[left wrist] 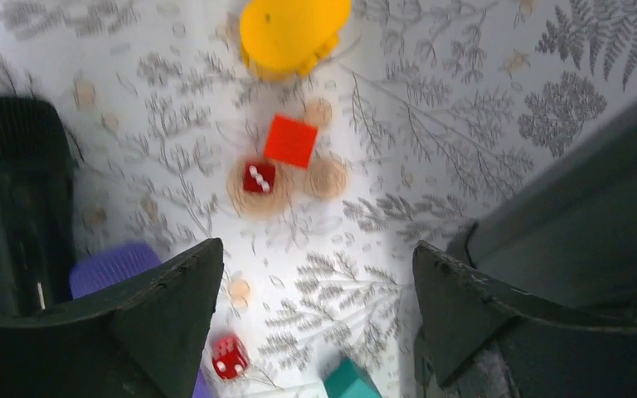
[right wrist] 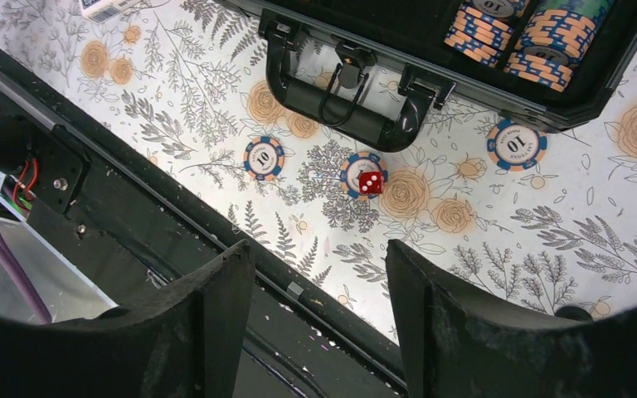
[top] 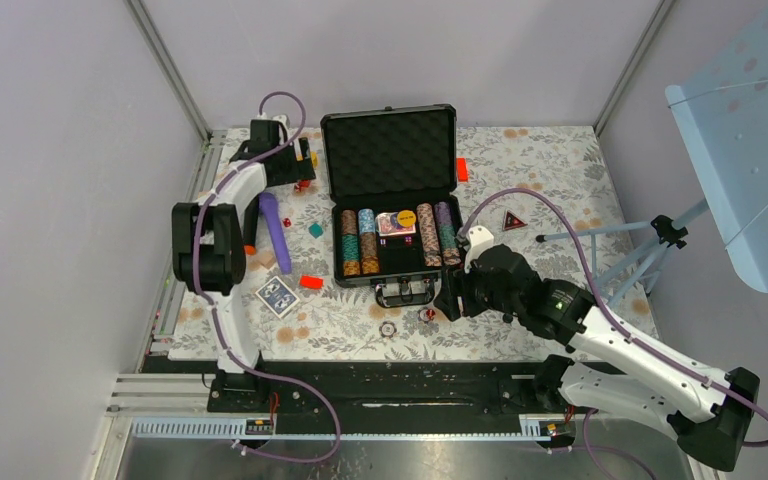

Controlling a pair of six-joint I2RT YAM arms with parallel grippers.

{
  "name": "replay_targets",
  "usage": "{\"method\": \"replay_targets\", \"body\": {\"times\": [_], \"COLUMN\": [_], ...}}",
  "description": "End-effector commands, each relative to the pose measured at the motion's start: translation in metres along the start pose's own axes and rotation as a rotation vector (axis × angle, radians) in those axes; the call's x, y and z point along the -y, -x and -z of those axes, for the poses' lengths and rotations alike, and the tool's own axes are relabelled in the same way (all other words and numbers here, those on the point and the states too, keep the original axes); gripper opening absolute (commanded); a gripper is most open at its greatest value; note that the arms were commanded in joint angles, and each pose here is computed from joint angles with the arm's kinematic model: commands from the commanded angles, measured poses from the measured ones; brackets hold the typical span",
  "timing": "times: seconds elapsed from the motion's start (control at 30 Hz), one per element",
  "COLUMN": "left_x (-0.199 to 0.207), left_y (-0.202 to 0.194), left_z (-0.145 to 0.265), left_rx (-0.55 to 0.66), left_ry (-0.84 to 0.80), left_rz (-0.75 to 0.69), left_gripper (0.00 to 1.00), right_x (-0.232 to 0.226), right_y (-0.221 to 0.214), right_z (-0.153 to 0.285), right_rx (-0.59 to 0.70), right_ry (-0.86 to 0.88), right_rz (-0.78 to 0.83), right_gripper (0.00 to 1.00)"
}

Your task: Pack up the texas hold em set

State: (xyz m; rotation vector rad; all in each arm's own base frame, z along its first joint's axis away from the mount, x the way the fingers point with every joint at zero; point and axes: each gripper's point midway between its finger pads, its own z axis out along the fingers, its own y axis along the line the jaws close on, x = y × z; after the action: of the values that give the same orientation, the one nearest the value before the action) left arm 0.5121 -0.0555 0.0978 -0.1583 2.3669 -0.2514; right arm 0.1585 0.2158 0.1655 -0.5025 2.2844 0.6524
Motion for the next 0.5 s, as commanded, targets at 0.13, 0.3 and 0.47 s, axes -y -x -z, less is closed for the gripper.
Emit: {"method": "replay_targets", "body": {"times": [0.13, 0.3, 0.47], "left_x": [-0.008, -0.024, -0.036], "left_y": [0.027, 0.017, 0.008], "left_z": [-0.029, -0.042, -0.052], "left_rx": [-0.025, -0.063, -0.091], "left_ry": [-0.061, -0.019, 0.017], "left_rz": [-0.126, -0.14, -0.165], "left_gripper": [0.75, 0.75, 0.74], "right_x": [0.011, 0.013, 0.014], "right_y": [-0.005, -0.007, -0.011], "right_z": [0.001, -0.003, -0.008], "right_rx": [-0.024, -0.04, -0.063], "right_ry": [-0.05, -0.06, -0.064], "right_rz": [0.059, 0.079, 0.086], "right_gripper": [0.67, 0.68, 0.69]}}
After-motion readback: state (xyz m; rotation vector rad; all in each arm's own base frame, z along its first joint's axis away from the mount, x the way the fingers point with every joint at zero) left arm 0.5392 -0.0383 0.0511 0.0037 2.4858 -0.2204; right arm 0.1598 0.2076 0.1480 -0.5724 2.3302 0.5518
